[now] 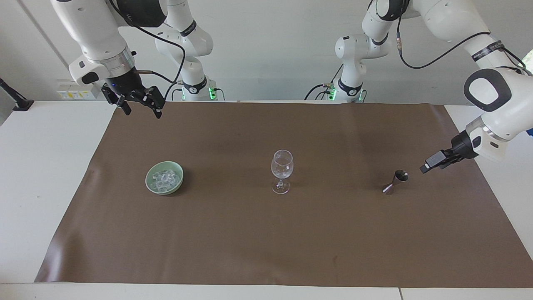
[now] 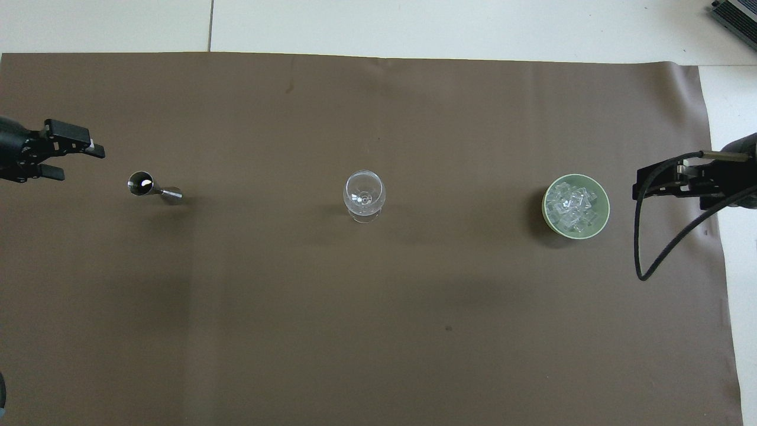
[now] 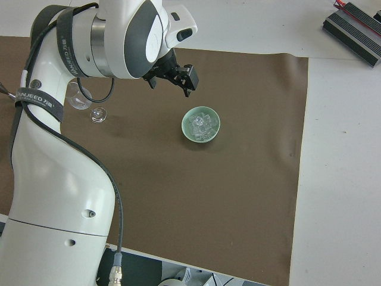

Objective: Pour wine and add ice with both arms
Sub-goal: 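Open the left gripper and move it toward the metal jigger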

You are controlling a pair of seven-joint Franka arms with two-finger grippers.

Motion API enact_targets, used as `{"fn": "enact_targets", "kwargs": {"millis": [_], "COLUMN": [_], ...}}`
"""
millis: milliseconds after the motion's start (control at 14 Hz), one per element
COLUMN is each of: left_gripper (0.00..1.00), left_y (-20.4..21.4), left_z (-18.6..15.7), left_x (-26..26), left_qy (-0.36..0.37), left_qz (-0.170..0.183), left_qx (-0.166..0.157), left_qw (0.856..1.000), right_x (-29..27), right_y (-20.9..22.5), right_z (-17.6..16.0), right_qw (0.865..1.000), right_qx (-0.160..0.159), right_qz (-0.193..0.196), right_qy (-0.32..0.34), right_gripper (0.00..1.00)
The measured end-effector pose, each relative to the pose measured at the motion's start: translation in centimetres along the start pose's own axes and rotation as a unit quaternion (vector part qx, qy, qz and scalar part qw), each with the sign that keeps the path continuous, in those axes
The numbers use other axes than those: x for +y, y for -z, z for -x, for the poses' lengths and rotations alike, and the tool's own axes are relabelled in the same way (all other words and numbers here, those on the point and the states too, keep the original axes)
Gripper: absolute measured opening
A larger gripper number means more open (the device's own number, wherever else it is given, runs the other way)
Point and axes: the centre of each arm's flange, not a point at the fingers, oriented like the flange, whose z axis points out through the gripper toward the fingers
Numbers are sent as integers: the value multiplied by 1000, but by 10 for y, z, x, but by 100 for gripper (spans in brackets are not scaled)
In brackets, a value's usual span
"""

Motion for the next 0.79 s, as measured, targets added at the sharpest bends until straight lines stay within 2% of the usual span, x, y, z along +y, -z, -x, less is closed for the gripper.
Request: {"fn": "enact_targets", "kwargs": {"millis": [214, 357, 500, 786], "left_gripper": [100, 100, 100, 100], "left_y": [-10, -17, -19, -13], "left_z": [-10, -16, -22, -25], "left_x": [-20, -35, -51, -62], "left_qy": [105, 184, 270, 394], "left_qz": [44, 71, 93, 134], "left_qx": [-11, -21, -31, -48], "left_qw": [993, 980, 958, 908], "right_x": [0, 0, 0, 0], "right_y": [0, 0, 0, 0], "right_z": [0, 0, 0, 0], "right_qw": [1000, 1000, 1000, 1000], "right_qx": [0, 0, 0, 0], "right_qz": [0, 0, 0, 0], "right_qy": [0, 0, 0, 0], "right_gripper": [100, 100, 100, 100]}}
